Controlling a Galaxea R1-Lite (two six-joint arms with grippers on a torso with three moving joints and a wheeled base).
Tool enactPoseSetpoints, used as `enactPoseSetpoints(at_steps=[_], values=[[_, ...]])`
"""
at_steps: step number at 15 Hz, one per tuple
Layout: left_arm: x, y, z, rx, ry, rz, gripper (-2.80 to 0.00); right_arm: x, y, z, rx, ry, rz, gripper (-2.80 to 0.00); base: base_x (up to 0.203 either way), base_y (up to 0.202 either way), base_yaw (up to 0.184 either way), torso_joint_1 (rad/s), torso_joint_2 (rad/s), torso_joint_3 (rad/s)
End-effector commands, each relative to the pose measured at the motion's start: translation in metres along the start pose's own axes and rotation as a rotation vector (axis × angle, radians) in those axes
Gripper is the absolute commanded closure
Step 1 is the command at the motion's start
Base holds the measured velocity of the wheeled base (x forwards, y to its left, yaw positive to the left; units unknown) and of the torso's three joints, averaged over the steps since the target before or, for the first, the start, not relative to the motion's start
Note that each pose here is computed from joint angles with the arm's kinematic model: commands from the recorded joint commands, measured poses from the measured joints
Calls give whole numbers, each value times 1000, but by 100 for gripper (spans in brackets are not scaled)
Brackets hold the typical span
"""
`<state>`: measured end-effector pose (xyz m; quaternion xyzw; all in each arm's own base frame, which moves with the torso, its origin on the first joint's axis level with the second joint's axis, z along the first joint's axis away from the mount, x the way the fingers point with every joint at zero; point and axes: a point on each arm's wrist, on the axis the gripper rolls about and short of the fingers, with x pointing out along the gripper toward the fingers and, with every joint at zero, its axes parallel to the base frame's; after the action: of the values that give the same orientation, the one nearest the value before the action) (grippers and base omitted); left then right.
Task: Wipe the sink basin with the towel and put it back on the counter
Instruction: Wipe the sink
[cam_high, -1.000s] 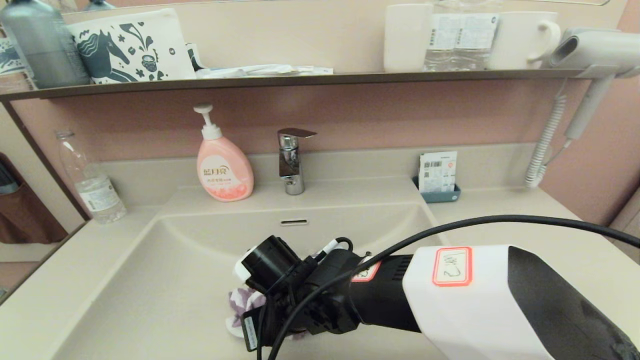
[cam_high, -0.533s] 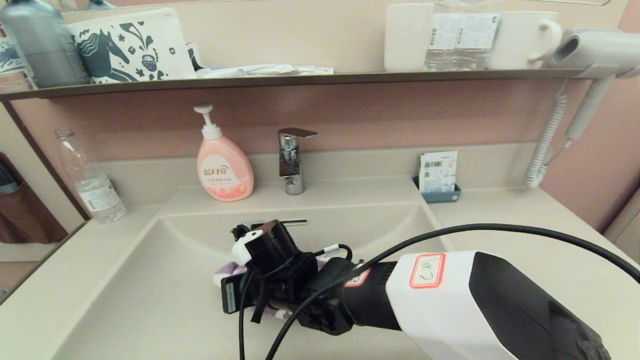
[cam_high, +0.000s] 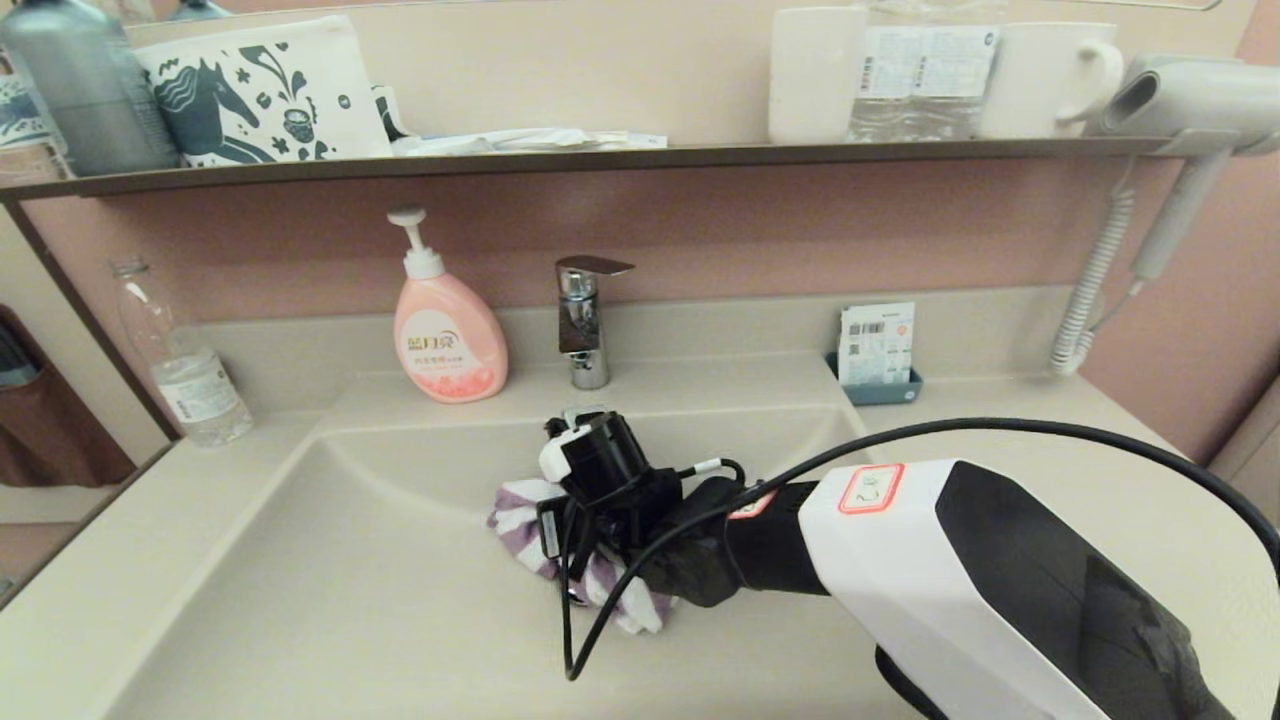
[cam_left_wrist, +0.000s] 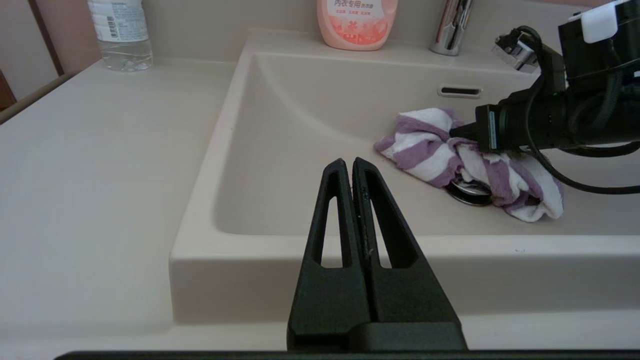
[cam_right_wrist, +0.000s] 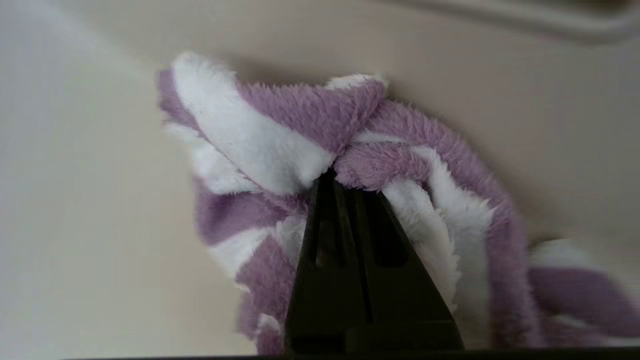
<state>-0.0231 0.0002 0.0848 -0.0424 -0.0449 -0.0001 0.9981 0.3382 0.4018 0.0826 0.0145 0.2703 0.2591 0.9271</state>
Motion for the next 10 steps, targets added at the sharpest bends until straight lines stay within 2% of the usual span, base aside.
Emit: enactPoseSetpoints(at_steps=[1, 4, 7, 10], values=[[0, 0, 0, 0, -1, 1, 0, 7, -12, -2, -3, -4, -63, 0, 0, 0, 0, 0, 0, 0], [0, 0, 0, -1, -1, 1, 0, 8, -27, -1, -10, 23, -133, 0, 0, 0, 0, 0, 0, 0], [0, 0, 0, 0, -1, 1, 0, -2, -36, -2, -39, 123, -216, 0, 0, 0, 0, 0, 0, 0], [0, 0, 0, -1, -1, 1, 0, -19, -43, 5, -51, 180, -283, 0, 0, 0, 0, 0, 0, 0]])
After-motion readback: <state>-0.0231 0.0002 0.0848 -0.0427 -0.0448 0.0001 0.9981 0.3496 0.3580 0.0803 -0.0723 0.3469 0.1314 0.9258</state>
